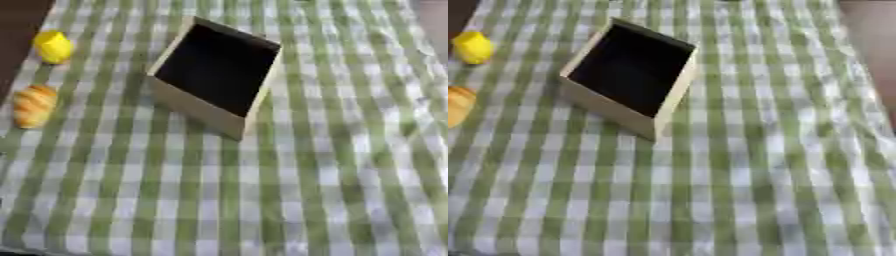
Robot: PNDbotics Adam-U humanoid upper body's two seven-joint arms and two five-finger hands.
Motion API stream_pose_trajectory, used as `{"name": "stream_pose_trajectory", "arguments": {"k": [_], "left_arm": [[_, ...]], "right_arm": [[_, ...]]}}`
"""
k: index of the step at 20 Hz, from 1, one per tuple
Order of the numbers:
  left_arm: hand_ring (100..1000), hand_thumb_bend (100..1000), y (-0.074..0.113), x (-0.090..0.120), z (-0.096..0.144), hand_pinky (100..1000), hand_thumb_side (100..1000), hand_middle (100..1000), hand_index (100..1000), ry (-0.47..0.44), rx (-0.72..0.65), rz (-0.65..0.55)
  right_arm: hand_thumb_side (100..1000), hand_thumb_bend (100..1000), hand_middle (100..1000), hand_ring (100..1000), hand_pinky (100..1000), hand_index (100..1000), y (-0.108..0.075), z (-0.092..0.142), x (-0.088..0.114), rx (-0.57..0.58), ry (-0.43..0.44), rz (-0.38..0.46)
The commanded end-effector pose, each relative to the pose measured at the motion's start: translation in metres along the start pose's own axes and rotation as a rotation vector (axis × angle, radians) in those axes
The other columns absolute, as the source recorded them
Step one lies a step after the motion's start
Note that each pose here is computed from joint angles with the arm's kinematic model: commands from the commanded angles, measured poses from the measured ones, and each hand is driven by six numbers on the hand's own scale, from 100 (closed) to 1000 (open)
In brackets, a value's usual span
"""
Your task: Pick up objects on the table and place them in the box.
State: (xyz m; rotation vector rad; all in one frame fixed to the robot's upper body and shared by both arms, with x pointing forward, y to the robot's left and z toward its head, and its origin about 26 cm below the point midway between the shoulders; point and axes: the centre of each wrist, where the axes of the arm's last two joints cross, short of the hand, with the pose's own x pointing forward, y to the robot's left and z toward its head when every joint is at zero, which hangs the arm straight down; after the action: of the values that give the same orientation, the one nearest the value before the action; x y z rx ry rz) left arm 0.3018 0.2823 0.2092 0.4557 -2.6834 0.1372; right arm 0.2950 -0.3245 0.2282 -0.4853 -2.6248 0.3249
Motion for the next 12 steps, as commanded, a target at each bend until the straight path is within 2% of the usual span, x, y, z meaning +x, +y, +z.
{"name": "stream_pose_trajectory", "arguments": {"k": [1, 8, 12], "left_arm": [[780, 251, 0.000, 0.005, -0.006, 673, 617, 817, 831, -0.027, -0.003, 0.007], [781, 252, 0.002, 0.005, -0.007, 673, 613, 818, 833, -0.032, -0.008, -0.002], [782, 252, 0.016, 0.006, -0.013, 674, 599, 814, 836, -0.062, -0.065, -0.086]], "right_arm": [[534, 100, 746, 802, 895, 890, -0.005, -0.007, 0.006, 0.005, -0.038, 0.020], [533, 100, 747, 802, 895, 890, -0.005, -0.007, 0.006, 0.007, -0.038, 0.020], [523, 100, 747, 802, 894, 890, -0.008, -0.009, 0.007, 0.021, -0.045, 0.035]]}}
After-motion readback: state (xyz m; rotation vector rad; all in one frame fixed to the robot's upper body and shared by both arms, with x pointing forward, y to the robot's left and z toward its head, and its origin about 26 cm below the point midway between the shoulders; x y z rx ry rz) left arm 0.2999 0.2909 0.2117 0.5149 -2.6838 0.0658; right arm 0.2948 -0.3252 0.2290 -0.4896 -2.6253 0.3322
